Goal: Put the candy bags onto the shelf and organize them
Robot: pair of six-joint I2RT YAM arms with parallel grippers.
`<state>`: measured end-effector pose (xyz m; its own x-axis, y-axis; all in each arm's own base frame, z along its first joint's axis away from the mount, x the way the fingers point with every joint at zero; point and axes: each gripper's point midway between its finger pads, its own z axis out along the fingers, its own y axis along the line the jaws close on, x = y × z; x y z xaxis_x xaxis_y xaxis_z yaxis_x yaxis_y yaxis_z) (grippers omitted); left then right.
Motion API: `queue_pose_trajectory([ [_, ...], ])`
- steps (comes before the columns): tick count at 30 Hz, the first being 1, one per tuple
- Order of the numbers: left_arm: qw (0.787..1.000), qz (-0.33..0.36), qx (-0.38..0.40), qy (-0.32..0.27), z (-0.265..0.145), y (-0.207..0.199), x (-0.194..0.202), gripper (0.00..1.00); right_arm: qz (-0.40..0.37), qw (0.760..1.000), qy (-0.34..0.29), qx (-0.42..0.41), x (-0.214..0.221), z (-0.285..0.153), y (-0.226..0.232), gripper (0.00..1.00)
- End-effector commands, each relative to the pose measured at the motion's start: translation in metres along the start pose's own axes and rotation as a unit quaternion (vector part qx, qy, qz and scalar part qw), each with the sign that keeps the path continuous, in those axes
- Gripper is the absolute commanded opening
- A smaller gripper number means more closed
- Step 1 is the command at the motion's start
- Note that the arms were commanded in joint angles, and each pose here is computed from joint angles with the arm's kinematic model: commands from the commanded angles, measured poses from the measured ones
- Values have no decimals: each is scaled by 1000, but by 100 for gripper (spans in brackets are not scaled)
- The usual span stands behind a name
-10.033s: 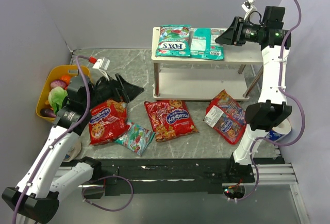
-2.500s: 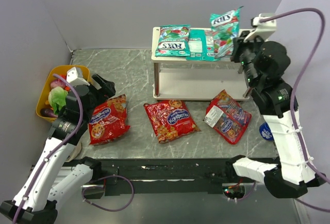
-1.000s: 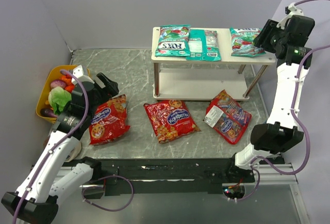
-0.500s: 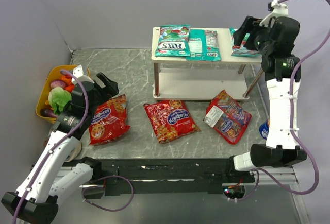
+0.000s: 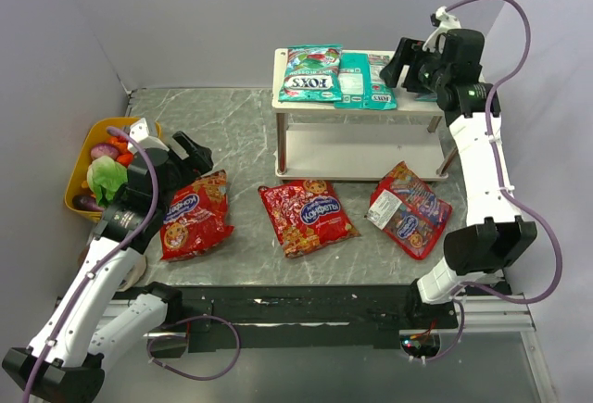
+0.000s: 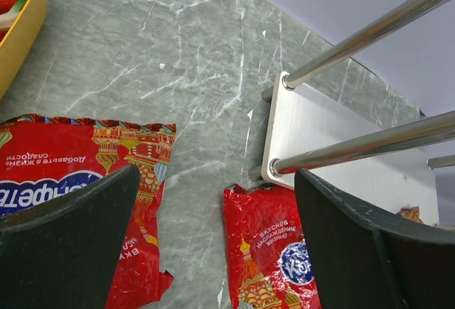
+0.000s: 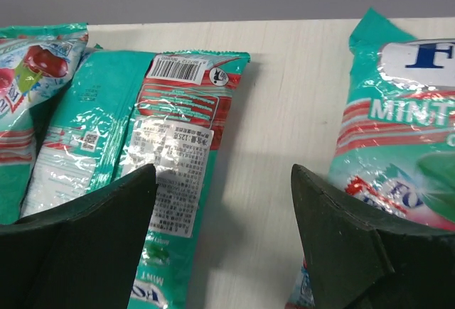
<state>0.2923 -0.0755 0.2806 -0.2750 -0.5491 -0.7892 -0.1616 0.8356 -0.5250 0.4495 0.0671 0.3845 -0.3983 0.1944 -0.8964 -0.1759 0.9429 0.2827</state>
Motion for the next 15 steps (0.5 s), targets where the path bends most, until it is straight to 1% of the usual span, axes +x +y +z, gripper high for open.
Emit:
queue_pose_trajectory([
  [1,1000,-8,14,-12,-3,-5,-5,96,13,999,-4,-31,-4,5,12,81],
  [2,1000,-9,15,-13,-4,-5,-6,96,14,999,0,-32,-2,7,12,80],
  [5,1000,-7,13,-13,-3,-4,-5,96,19,999,10,-41,4,11,14,69],
  [6,1000,-7,12,-13,-3,-4,-5,96,21,999,11,-48,4,11,17,60],
  [7,1000,-7,11,-14,-3,-4,-6,96,24,998,15,-50,6,13,17,56],
  [8,1000,-6,11,-14,-3,-3,-6,96,26,998,17,-51,7,13,17,45],
  [10,1000,-5,11,-15,-3,-4,-6,96,27,998,18,-57,7,13,20,38],
  [11,1000,-6,11,-15,-3,-3,-6,96,27,998,18,-57,7,14,20,31],
  [13,1000,-6,10,-14,-2,-3,-6,96,28,998,14,-49,4,13,18,23],
  [14,1000,-5,10,-13,-2,-3,-5,96,29,998,15,-44,5,12,16,14],
  [15,1000,-5,10,-13,-2,-3,-5,96,27,999,11,-41,2,11,16,10],
])
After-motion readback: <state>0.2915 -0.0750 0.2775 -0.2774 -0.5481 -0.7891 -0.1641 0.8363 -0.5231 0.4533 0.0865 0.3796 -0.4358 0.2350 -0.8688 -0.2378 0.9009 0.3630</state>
